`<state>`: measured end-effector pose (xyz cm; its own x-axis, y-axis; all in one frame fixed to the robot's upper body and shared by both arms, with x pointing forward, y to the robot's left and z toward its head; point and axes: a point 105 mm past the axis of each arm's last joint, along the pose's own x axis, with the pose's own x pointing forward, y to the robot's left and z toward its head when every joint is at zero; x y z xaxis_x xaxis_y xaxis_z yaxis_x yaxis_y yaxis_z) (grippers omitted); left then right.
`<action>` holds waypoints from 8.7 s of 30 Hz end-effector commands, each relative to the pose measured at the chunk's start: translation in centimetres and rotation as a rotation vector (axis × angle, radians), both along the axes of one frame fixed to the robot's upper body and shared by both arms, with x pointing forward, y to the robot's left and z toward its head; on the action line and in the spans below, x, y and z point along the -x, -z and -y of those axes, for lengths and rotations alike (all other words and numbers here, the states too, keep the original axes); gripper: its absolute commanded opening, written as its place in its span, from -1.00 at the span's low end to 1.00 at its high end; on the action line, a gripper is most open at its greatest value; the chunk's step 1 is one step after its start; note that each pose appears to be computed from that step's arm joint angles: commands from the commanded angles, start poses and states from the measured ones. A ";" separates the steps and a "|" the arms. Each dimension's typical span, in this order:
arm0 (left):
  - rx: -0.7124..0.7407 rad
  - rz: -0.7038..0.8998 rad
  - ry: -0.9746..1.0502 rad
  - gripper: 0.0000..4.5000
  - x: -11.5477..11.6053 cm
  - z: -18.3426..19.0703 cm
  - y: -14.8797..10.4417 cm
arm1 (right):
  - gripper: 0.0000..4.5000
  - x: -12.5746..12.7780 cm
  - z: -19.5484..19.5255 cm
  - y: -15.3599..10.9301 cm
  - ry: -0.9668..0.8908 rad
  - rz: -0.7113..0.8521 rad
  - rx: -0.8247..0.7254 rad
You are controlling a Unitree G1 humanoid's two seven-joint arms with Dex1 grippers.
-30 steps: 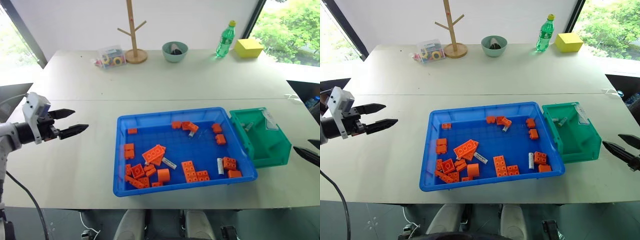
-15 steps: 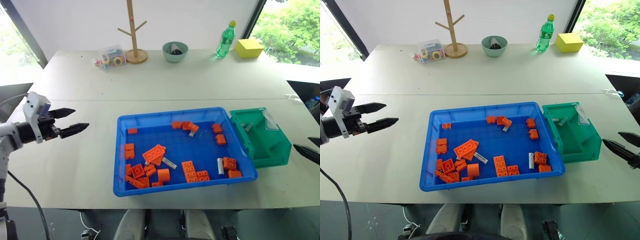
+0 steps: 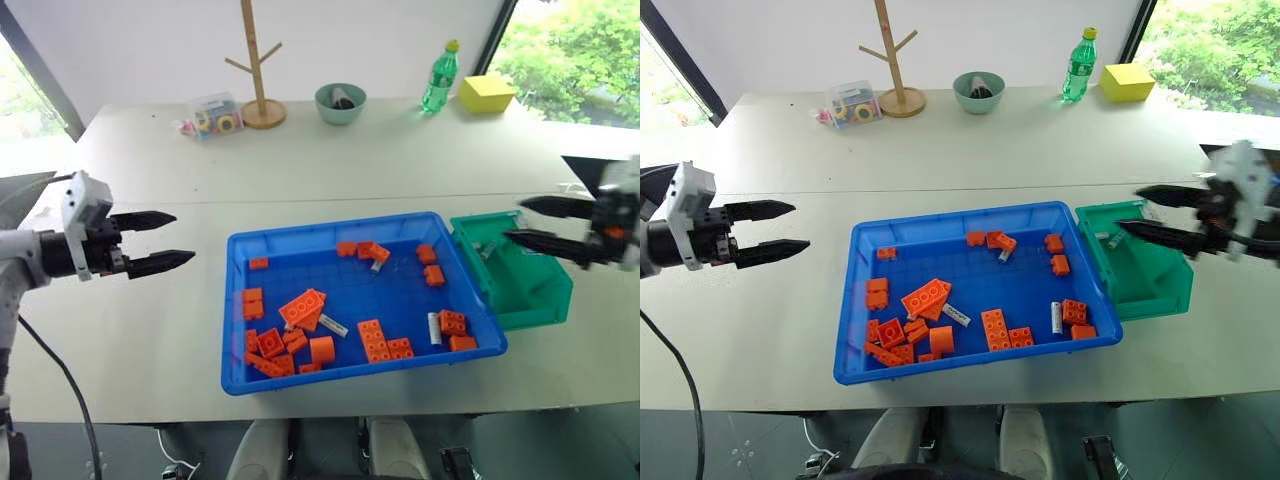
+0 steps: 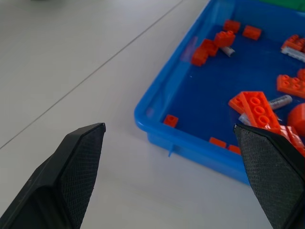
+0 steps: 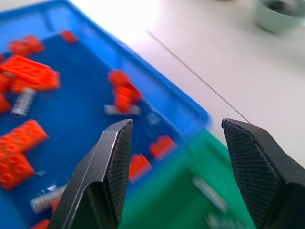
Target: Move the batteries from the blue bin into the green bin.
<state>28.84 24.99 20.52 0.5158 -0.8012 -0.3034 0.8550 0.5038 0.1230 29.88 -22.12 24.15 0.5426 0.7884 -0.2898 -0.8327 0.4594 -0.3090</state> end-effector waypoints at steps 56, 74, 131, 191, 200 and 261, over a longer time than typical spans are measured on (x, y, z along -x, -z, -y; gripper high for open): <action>-0.032 -0.032 0.207 1.00 2.8 4.5 0.5 | -0.44 -1.7 -22.5 9.8 -0.675 -0.205 0.123; -0.011 -0.013 0.199 1.00 2.4 4.7 0.0 | 0.64 -4.3 -24.1 8.3 -0.570 -0.061 0.089; 0.012 0.014 0.205 1.00 2.0 5.6 -0.7 | -0.95 -1.5 -25.0 9.1 -0.764 -0.017 0.219; 0.060 0.004 0.252 1.00 1.3 6.5 -0.9 | 0.36 3.1 -14.6 10.8 0.072 -0.538 0.069; 0.055 -0.002 0.261 1.00 1.5 6.5 -0.7 | 0.36 3.5 -16.0 13.4 -0.008 -0.560 0.157; 0.089 0.032 0.318 1.00 0.2 8.2 -1.0 | 0.35 -3.2 -5.3 3.7 0.390 -0.192 -0.081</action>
<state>28.71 16.79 20.48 0.2355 -0.9472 -0.2174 0.9717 0.2251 0.0717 32.71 -17.06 19.68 0.7219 0.5757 -0.3840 -0.6466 0.7588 -0.0780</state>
